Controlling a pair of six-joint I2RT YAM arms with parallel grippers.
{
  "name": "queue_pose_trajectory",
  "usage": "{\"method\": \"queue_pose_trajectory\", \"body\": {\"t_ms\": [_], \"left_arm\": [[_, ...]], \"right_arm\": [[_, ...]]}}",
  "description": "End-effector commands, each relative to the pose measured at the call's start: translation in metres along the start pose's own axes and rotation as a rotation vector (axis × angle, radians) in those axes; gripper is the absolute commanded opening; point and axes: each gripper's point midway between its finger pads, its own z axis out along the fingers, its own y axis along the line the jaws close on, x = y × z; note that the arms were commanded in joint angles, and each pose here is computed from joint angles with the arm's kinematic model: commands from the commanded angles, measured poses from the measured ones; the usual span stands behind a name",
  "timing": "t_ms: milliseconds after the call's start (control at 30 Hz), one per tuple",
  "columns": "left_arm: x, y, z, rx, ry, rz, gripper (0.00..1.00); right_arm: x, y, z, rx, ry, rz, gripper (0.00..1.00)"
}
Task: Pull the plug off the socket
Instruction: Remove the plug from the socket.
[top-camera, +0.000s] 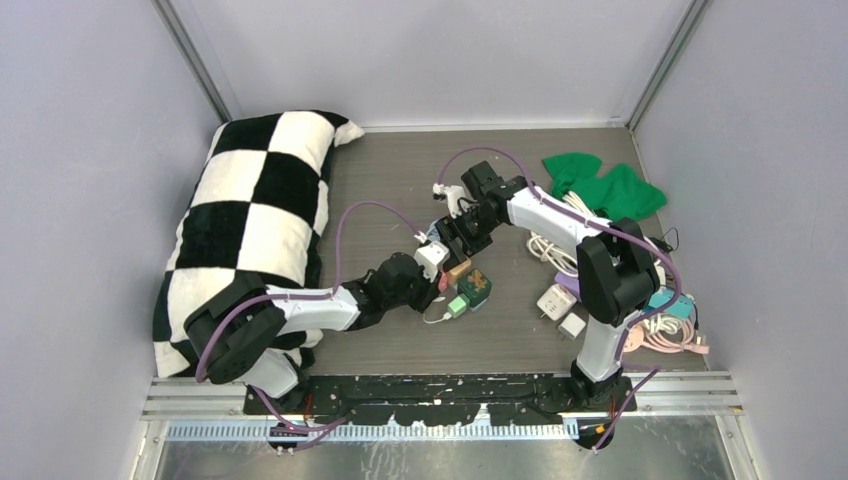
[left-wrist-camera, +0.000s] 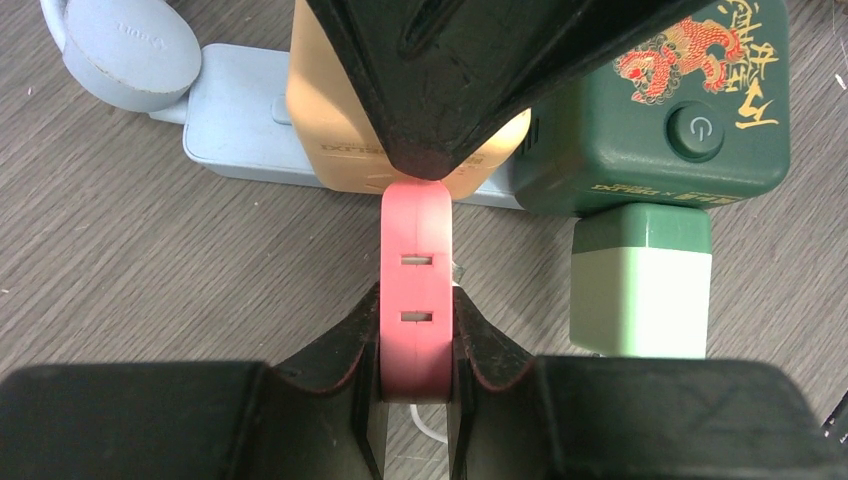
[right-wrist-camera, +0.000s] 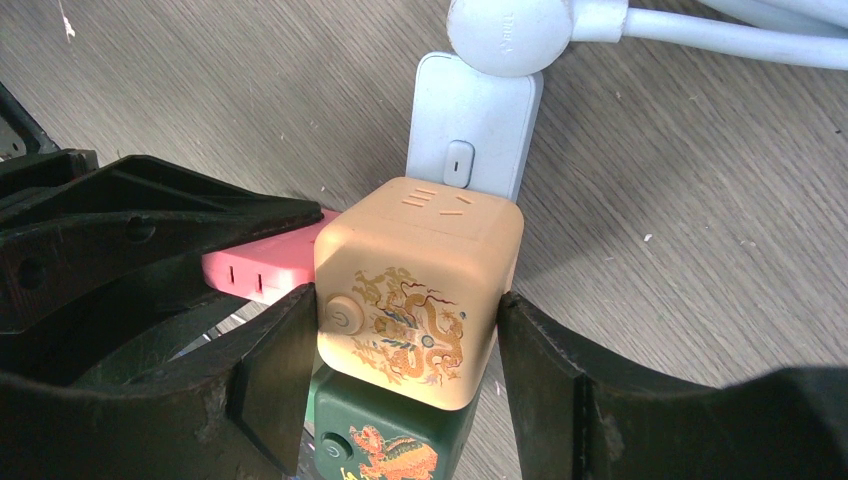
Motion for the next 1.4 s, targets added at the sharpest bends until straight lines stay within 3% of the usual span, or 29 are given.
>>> {"method": "queue_pose_trajectory", "body": {"t_ms": [0, 333, 733, 1100, 1367], "left_arm": [[-0.002, 0.001, 0.009, 0.009, -0.047, -0.016, 0.0], [-0.057, -0.003, -0.016, 0.009, -0.122, 0.066, 0.0], [-0.008, 0.003, -0.001, 0.006, -0.081, 0.015, 0.0], [-0.054, 0.002, -0.026, -0.011, -0.165, 0.062, 0.0], [-0.019, 0.006, -0.015, -0.014, -0.115, 0.022, 0.0]], "right_arm": [[0.015, -0.018, 0.011, 0.071, 0.071, -0.017, 0.2], [0.015, -0.018, 0.011, 0.072, 0.072, -0.02, 0.2], [0.015, -0.019, 0.009, 0.077, 0.07, -0.025, 0.2], [0.015, -0.019, 0.007, 0.085, 0.066, -0.03, 0.2], [0.017, -0.02, 0.009, 0.088, 0.072, -0.027, 0.2]]}}
